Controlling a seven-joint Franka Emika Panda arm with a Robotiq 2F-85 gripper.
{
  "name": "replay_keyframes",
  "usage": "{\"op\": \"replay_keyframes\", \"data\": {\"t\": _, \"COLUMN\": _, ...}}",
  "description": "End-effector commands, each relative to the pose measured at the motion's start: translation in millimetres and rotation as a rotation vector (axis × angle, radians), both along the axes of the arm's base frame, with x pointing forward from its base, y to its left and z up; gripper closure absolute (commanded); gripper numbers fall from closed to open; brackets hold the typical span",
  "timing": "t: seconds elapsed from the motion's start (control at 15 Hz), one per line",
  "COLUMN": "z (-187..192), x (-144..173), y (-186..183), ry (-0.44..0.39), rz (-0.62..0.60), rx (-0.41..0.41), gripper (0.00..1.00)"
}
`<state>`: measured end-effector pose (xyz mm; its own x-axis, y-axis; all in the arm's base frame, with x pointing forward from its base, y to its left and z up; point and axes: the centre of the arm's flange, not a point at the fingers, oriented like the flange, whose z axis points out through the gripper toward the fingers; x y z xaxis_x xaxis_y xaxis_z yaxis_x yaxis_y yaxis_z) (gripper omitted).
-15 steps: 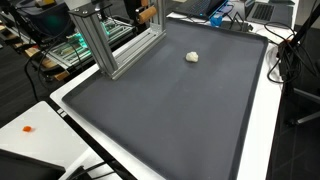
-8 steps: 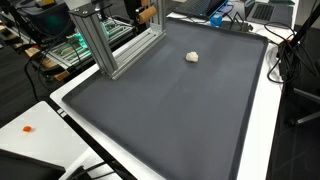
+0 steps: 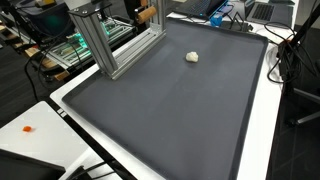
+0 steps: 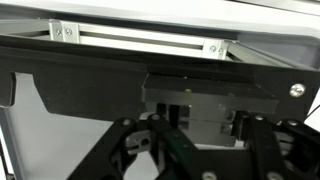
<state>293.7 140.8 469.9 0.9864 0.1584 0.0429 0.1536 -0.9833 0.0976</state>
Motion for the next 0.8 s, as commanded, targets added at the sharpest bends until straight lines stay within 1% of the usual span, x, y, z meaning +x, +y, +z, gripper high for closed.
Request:
{"op": "replay_keyframes", "data": {"t": 0.0, "z": -1.7, "x": -1.9, "y": -0.5, "ry": 0.038, "rz": -0.08, "rx": -0.003, "gripper": 0.48}}
{"op": "replay_keyframes", "data": {"t": 0.07, "z": -1.1, "x": -1.7, "y": -1.0, "ry": 0.033, "rz": -0.095, "rx": -0.001, "gripper": 0.59}}
{"op": "replay_keyframes", "data": {"t": 0.2, "z": -0.4, "x": -2.6, "y": 1.7, "ry": 0.032, "rz": -0.112, "rx": 0.015, "gripper": 0.73}}
{"op": "replay_keyframes", "data": {"t": 0.27, "z": -0.8, "x": -2.7, "y": 1.9, "ry": 0.033, "rz": -0.12, "rx": 0.015, "gripper": 0.78}}
{"op": "replay_keyframes", "data": {"t": 0.73, "z": 6.3, "x": -1.0, "y": 1.7, "ry": 0.019, "rz": -0.114, "rx": 0.002, "gripper": 0.78}}
